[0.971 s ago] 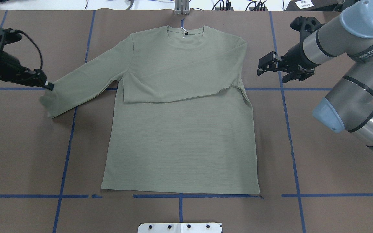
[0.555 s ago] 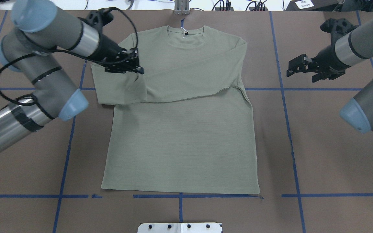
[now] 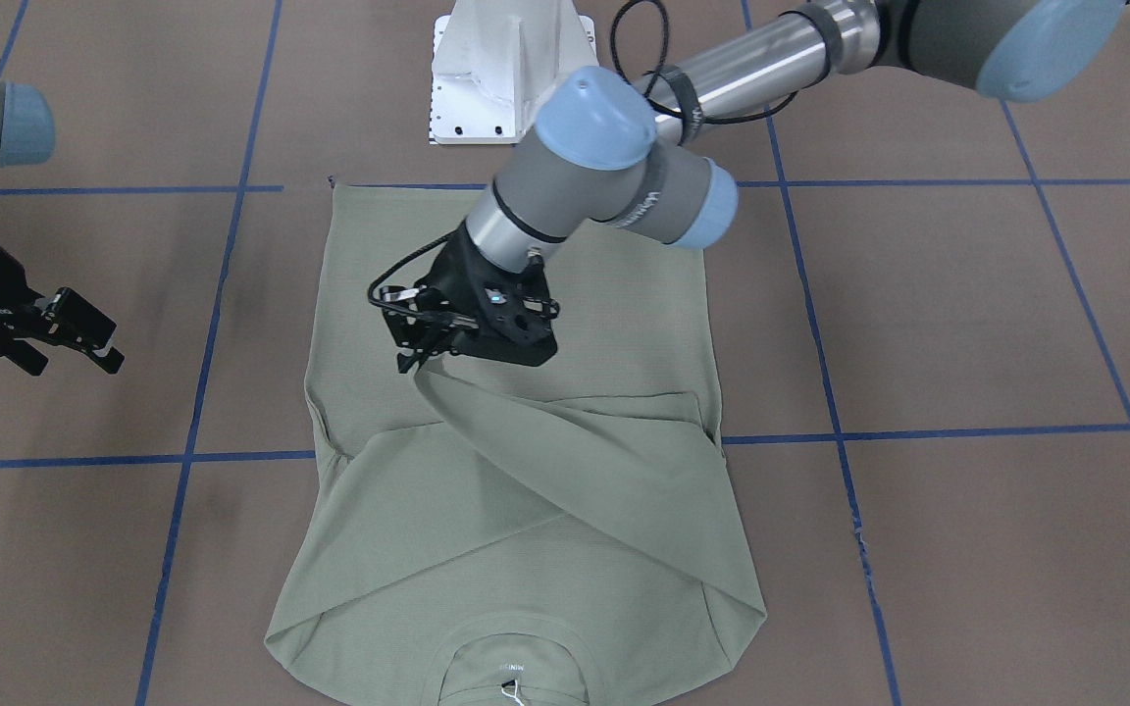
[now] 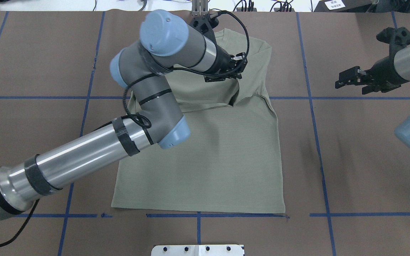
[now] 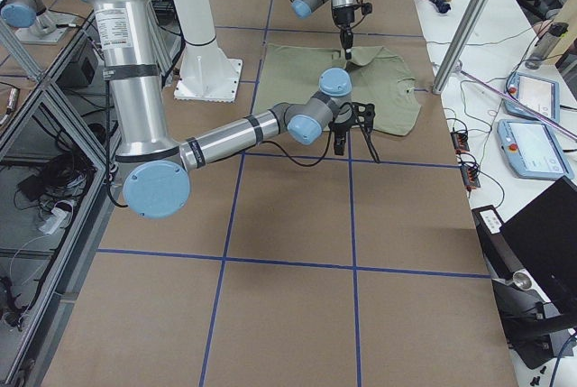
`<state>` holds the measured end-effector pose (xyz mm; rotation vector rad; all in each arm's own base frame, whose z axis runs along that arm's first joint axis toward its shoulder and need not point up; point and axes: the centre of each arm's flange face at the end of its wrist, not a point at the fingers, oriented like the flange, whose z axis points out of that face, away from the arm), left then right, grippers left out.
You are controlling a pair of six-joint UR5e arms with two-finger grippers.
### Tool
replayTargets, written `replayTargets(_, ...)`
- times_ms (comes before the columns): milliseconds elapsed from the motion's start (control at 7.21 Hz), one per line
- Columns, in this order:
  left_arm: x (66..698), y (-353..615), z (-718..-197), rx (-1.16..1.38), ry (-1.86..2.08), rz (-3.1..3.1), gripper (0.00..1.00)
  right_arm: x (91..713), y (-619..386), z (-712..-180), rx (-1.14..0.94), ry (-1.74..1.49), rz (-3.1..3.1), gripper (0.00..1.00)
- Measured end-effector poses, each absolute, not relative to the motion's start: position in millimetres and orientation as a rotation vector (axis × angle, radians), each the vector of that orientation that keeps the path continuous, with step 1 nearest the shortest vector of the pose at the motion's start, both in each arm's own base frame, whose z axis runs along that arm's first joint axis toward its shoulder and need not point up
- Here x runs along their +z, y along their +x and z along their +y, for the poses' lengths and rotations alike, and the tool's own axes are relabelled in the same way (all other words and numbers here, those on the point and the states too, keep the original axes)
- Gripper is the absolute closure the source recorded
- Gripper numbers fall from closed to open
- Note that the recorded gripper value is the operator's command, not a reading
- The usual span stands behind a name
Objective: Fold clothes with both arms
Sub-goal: 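Carry the grasped sleeve across the shirt body over the first sleeve, then release the sleeve with the left gripper while the right gripper moves toward the hem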
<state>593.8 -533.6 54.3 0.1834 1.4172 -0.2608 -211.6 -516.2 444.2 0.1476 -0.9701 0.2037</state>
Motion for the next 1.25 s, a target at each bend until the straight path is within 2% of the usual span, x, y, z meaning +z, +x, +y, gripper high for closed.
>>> replayTargets(139,45,627,-526,-0.278,0.21,1.427,0.85,447,-208,-515,0.206,0.144,-0.972,0.0)
replayTargets(278,36,653,-522,-0.301,0.228,1.428,0.42,448,-206,-514,0.206,0.139,-0.978,0.0)
replayTargets(416,33,669,-518,-0.318,0.239,1.424,0.34,448,-205,-514,0.206,0.137,-0.982,0.0)
replayTargets(694,28,676,-513,-0.327,0.246,1.429,0.27,447,-205,-514,0.206,0.136,-0.984,0.0)
replayTargets(971,26,658,-502,-0.319,0.242,1.465,0.27,443,-205,-513,0.207,0.139,-0.99,0.0)
replayTargets(1249,71,609,-471,-0.271,0.2,1.483,0.29,423,-210,-496,0.248,0.116,-1.023,0.0)
